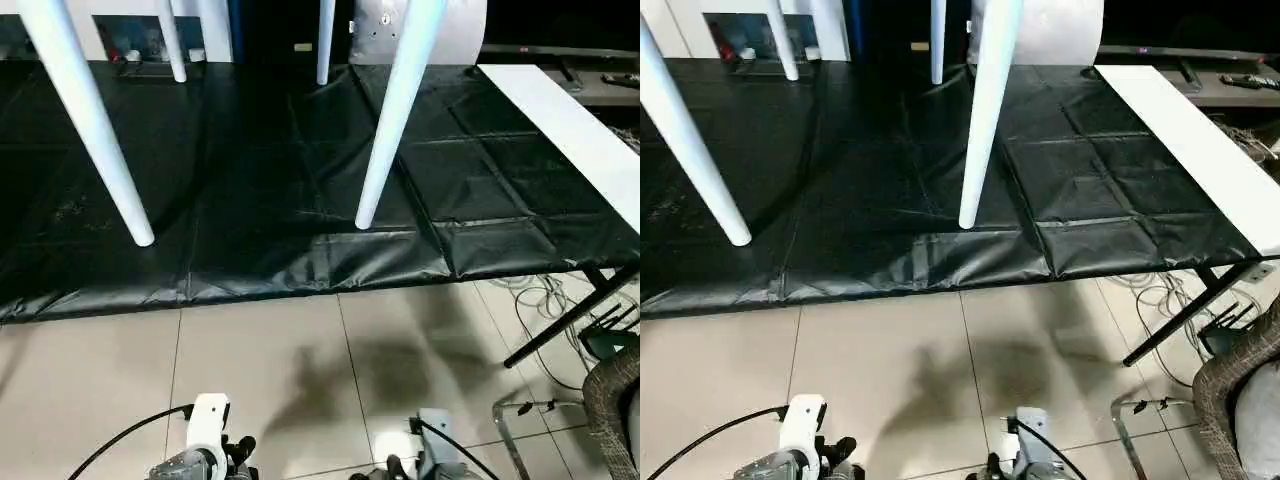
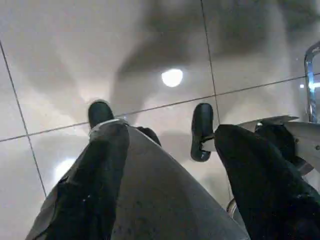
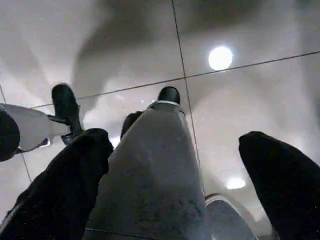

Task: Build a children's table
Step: Flip table

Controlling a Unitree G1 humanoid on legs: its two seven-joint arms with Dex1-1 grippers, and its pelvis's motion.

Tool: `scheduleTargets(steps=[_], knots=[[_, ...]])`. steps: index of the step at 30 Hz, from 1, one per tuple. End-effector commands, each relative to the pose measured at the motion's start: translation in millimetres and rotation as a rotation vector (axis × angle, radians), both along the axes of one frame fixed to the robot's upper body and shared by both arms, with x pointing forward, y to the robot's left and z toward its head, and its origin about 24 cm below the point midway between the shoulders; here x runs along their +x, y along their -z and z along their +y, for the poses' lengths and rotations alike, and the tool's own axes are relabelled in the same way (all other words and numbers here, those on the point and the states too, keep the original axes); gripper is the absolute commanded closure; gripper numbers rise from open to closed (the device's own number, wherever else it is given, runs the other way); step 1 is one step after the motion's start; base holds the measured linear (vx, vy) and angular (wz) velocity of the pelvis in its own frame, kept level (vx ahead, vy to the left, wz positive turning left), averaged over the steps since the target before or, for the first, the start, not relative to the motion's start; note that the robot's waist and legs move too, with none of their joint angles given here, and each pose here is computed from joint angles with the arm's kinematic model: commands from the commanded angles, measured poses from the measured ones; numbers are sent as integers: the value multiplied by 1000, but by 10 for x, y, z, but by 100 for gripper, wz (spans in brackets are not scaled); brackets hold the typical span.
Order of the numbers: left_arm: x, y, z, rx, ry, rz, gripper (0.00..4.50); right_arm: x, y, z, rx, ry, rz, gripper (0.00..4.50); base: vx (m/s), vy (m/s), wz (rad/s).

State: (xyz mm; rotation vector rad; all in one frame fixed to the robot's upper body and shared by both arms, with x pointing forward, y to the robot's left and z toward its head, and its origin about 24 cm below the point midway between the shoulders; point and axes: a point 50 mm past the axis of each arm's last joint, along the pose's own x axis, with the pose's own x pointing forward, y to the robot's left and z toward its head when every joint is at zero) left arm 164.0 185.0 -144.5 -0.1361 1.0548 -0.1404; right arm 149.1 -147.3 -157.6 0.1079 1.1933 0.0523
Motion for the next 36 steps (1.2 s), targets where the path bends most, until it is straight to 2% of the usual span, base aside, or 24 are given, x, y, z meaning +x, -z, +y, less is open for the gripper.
scheduleTargets(steps=[1,36], knots=[[-18,14,-18,-3,1,14,132,-74,28,-23,-11,7,34,0,0,0,0],[-18,14,-18,-3,1,14,132,-74,28,-23,-11,7,34,0,0,0,0]])
